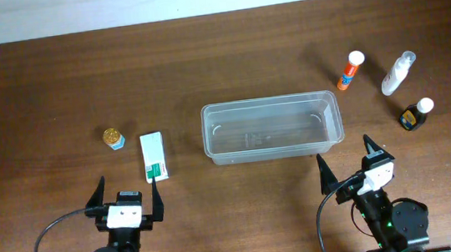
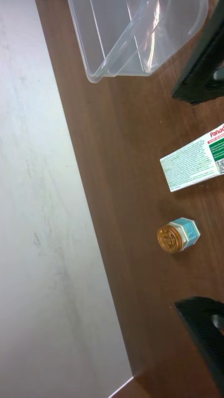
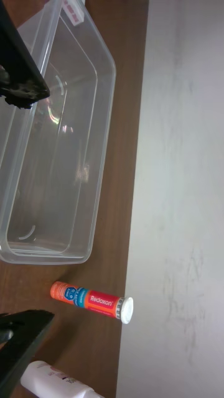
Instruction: Pack container
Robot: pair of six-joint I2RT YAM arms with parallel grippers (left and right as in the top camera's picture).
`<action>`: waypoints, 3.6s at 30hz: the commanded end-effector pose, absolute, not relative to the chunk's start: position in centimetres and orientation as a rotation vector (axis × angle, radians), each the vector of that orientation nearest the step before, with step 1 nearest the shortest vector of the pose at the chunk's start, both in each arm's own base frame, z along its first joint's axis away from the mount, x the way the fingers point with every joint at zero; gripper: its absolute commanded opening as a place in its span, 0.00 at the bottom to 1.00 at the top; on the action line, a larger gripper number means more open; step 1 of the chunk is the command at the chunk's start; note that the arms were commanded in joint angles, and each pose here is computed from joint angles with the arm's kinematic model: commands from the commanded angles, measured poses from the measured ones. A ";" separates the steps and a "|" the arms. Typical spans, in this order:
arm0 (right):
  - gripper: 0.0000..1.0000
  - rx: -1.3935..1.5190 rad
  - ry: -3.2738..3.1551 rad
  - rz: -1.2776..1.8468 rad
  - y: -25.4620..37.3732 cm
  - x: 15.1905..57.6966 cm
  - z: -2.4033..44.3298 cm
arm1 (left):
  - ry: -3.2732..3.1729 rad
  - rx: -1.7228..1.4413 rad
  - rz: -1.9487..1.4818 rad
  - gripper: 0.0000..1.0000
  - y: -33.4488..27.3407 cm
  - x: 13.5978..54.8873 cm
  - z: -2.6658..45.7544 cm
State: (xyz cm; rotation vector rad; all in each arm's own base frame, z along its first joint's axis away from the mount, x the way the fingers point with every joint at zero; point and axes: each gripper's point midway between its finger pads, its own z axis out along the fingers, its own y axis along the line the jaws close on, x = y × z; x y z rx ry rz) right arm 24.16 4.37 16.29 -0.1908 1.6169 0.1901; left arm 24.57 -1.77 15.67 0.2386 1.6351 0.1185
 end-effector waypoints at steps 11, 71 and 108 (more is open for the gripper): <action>0.98 -0.133 1.638 0.088 2.7 24.5 15.7 | 1.634 0.240 0.137 0.99 -1.5 24.5 15.6; 0.99 -0.108 1.640 0.122 2.8 24.4 15.7 | 1.634 0.240 0.137 0.99 -1.5 24.5 15.6; 0.99 0.300 1.950 -0.630 -9.2 21.9 38.7 | 1.634 0.240 0.137 0.99 -1.5 24.5 15.6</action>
